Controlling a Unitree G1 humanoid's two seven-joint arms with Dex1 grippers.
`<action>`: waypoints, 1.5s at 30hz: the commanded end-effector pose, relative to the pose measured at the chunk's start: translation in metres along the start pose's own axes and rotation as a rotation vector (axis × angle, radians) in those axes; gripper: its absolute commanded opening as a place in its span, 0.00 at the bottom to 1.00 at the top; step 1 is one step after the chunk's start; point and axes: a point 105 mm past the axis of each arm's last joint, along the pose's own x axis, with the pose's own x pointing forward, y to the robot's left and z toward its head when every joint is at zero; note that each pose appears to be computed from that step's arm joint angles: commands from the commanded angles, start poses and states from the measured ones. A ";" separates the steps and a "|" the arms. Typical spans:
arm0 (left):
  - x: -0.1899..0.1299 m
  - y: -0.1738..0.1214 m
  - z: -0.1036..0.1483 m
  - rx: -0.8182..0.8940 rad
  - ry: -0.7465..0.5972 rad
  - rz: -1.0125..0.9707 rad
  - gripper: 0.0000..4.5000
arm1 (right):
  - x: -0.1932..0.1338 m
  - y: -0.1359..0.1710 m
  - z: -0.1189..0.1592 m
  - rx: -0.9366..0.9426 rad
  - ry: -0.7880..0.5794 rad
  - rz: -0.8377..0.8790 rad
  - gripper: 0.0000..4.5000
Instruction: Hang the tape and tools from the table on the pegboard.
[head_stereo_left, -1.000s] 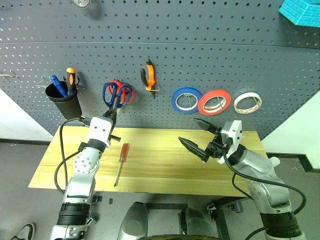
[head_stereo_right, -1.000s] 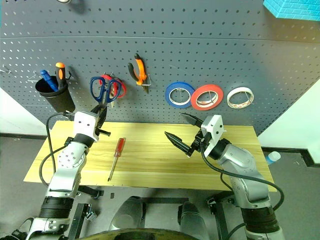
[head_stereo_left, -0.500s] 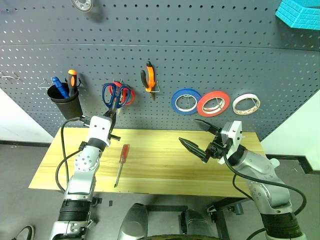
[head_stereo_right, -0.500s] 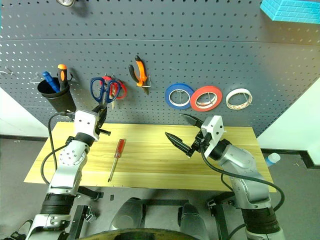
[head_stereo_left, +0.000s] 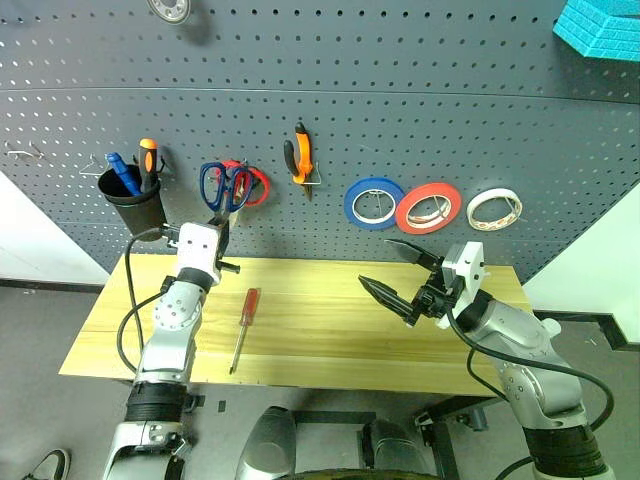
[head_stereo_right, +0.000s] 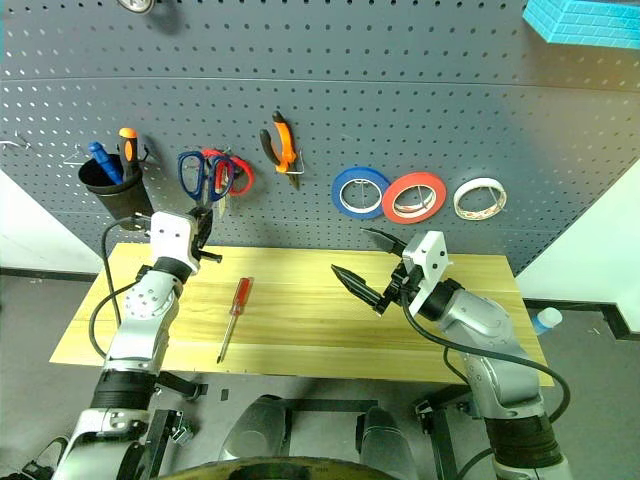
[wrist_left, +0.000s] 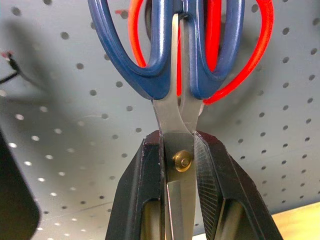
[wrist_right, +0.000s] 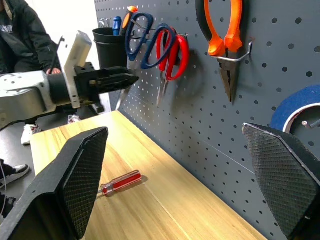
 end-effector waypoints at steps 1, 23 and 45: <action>0.009 0.000 0.013 -0.003 -0.047 0.011 0.12 | -0.001 0.002 0.012 -0.036 -0.028 0.006 1.00; -0.027 -0.005 -0.005 0.004 0.000 -0.069 1.00 | -0.002 0.004 0.012 -0.031 -0.035 0.005 1.00; -0.054 0.000 -0.097 -0.301 0.655 -0.084 1.00 | -0.001 0.032 -0.022 0.018 0.193 0.168 1.00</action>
